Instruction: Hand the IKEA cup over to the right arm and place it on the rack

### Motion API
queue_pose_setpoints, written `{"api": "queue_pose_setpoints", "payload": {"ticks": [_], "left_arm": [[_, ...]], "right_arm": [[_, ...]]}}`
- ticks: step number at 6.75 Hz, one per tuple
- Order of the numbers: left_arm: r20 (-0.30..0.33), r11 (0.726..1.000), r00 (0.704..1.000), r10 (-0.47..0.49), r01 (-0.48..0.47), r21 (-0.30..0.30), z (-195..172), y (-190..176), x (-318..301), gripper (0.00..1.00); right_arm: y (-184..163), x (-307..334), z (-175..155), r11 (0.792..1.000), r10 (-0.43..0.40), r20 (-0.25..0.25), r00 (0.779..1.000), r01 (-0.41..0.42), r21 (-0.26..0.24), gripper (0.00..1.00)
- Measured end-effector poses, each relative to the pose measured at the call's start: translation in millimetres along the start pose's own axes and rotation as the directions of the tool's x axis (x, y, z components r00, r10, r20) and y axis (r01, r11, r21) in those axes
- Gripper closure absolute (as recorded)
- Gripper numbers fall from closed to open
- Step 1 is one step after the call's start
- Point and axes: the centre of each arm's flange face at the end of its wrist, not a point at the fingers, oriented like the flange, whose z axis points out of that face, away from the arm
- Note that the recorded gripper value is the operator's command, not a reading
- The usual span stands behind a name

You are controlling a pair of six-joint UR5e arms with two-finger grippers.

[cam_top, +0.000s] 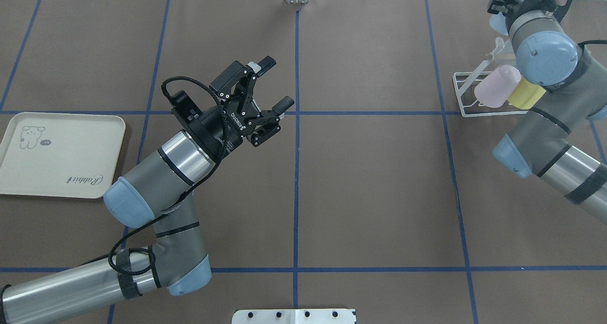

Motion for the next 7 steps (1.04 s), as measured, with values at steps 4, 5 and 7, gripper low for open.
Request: {"api": "queue_pose_setpoints", "payload": {"ticks": [4, 5, 7], "left_arm": [[0.002, 1.000, 1.000, 0.000, 0.000, -0.002, -6.0, -4.3, -2.5, 0.00], [0.004, 1.000, 1.000, 0.000, 0.000, -0.001, -8.0, -5.9, -3.4, 0.00], [0.006, 1.000, 1.000, 0.000, 0.000, -0.002, -9.0, -6.3, -4.1, 0.00]], "right_arm": [[21.2, -2.0, -4.8, 0.999, -0.023, 0.008, 1.000, 0.023, -0.023, 1.00], [25.0, -0.8, -5.8, 0.999, -0.027, 0.008, 1.000, 0.027, -0.027, 1.00], [35.4, -2.0, -9.1, 0.999, -0.037, 0.013, 0.999, 0.037, -0.034, 1.00]]}}
